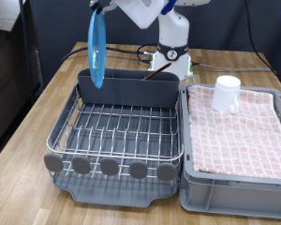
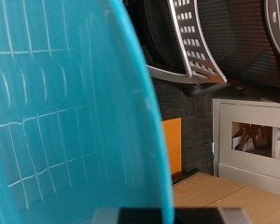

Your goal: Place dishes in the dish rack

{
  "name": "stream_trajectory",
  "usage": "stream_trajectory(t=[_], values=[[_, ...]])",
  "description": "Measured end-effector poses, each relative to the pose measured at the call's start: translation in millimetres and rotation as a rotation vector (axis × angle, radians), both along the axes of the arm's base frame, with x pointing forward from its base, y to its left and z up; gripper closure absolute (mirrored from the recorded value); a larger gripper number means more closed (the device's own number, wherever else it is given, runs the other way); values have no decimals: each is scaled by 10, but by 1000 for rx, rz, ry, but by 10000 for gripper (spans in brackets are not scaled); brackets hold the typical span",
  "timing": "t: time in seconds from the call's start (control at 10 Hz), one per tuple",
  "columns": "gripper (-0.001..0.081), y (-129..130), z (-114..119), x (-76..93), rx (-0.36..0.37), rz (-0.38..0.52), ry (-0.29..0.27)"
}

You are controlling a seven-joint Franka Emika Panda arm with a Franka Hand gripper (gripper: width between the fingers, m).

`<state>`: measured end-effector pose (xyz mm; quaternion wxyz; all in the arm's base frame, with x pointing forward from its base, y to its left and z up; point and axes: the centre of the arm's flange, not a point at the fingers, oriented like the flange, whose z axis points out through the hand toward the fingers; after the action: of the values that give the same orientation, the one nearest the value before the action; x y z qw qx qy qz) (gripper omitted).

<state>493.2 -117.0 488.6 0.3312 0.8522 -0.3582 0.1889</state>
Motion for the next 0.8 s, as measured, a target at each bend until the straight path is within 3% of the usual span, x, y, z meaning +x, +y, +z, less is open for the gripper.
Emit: stream_trajectory(t=[0.3, 0.8], values=[[789, -226, -11, 60, 6, 22, -21], [789, -470, -391, 140, 18, 25, 7]])
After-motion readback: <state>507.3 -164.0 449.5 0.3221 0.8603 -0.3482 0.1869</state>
